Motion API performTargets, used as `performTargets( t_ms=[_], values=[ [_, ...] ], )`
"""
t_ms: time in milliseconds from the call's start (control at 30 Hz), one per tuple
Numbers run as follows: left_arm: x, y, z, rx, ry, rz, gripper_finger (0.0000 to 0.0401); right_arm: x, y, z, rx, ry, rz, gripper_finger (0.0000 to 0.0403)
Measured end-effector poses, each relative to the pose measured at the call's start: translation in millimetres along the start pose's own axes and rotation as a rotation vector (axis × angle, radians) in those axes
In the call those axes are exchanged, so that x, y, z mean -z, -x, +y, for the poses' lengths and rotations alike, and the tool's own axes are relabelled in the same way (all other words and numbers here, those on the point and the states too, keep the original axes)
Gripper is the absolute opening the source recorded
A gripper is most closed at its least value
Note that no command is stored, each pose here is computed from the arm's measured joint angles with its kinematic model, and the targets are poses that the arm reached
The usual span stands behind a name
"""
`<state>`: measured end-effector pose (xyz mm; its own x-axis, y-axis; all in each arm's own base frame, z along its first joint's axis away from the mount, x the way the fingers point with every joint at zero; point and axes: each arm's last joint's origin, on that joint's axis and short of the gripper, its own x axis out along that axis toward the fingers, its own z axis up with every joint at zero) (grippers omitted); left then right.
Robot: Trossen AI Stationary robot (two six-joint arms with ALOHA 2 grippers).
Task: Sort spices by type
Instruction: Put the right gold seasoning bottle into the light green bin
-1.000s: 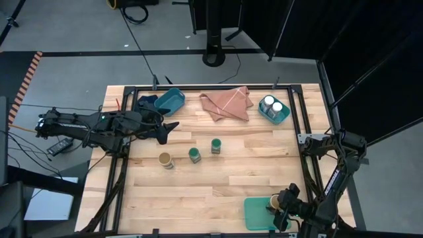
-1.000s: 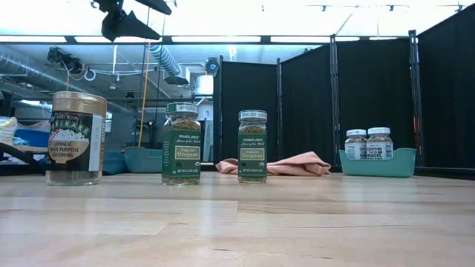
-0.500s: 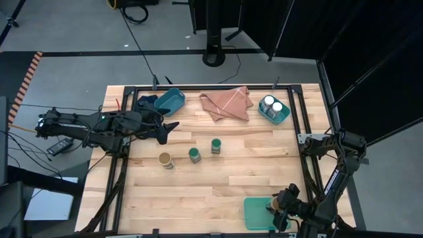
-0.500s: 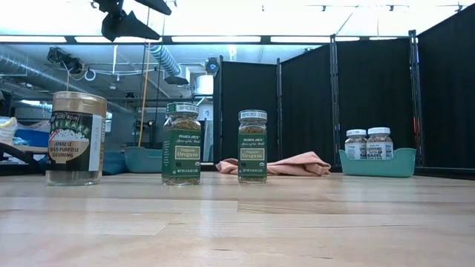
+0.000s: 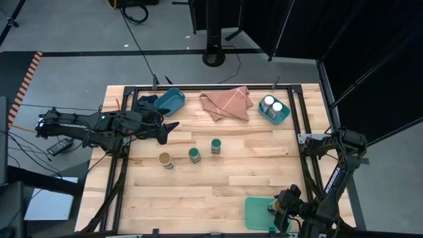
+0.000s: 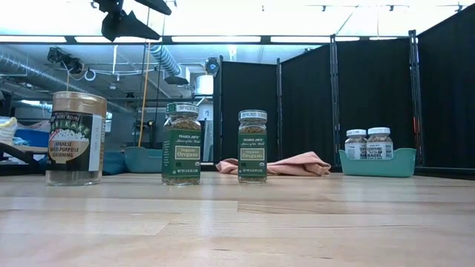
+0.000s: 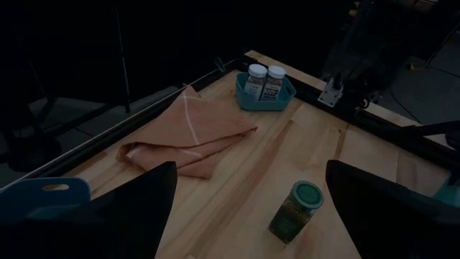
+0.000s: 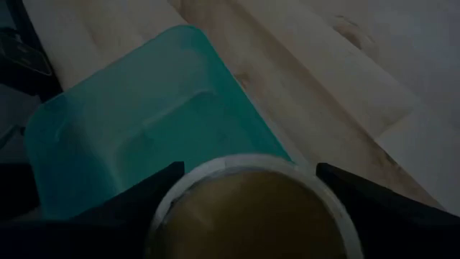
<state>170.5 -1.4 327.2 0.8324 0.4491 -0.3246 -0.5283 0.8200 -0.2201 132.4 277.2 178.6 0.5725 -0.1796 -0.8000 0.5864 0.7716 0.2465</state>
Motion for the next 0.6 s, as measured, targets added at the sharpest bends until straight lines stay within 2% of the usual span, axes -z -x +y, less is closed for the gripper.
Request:
performTargets(
  t_ms=[600],
  values=[
    [0, 0, 0, 0.000, 0.000, 0.000, 0.0363, -11, 12, 2, -0.008, -0.008, -0.009, 0.0322]
  ],
)
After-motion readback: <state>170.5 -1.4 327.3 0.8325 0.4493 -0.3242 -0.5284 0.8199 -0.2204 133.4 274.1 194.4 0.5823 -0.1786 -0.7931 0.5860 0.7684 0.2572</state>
